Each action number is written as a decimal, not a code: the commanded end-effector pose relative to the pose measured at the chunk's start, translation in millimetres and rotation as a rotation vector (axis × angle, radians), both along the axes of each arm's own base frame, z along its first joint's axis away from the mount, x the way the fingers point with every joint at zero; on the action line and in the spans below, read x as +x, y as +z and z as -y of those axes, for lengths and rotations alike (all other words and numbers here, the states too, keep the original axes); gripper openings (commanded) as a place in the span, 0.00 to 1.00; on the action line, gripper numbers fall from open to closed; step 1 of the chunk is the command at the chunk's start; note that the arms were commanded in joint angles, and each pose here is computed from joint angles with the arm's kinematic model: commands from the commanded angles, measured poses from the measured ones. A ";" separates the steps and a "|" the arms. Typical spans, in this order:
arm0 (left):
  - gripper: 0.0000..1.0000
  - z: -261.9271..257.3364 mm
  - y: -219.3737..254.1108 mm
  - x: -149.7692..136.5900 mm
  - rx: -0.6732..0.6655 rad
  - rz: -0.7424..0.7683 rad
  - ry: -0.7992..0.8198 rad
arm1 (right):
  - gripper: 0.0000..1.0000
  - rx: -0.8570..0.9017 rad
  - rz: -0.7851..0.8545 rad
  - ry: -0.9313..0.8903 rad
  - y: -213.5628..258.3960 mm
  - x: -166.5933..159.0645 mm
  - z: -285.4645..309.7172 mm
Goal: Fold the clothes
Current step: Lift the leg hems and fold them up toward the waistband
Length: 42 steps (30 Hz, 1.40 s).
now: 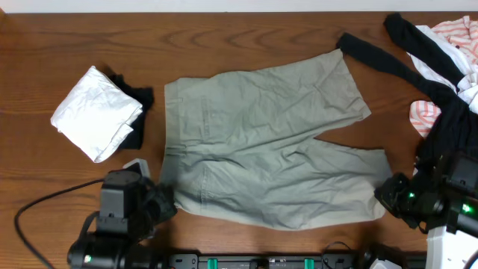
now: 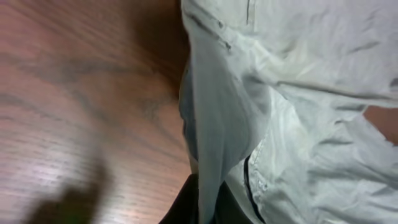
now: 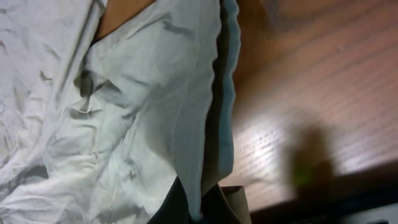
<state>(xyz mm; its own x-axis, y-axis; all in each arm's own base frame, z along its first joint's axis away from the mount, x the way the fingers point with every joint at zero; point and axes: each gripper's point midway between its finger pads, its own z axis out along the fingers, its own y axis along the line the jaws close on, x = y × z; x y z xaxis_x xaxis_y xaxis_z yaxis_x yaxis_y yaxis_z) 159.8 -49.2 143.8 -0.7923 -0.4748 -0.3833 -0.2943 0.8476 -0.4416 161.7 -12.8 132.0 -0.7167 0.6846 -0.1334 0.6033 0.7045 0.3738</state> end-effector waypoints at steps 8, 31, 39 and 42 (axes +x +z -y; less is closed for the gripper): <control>0.06 -40.7 49.9 23.5 0.176 0.205 0.153 | 0.01 -0.055 0.121 0.004 38.4 16.1 7.3; 0.06 -31.9 18.3 195.2 0.275 0.300 0.138 | 0.01 -0.056 0.063 0.208 14.9 177.8 31.7; 0.06 -27.9 31.0 229.3 0.273 0.427 0.138 | 0.01 -0.045 0.081 0.252 -18.9 222.2 10.9; 0.06 -27.3 22.2 235.1 0.276 0.416 0.136 | 0.01 -0.059 0.149 0.273 -19.4 242.6 6.4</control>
<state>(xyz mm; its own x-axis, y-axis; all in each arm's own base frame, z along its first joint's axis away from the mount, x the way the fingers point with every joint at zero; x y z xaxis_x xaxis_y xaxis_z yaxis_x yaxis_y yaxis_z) 387.7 -29.8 166.0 -0.4966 -0.4189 -0.7602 -0.2374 0.9080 -0.3453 390.5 -23.2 108.2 -0.8496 0.4690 -0.2413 0.3540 0.8462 0.3982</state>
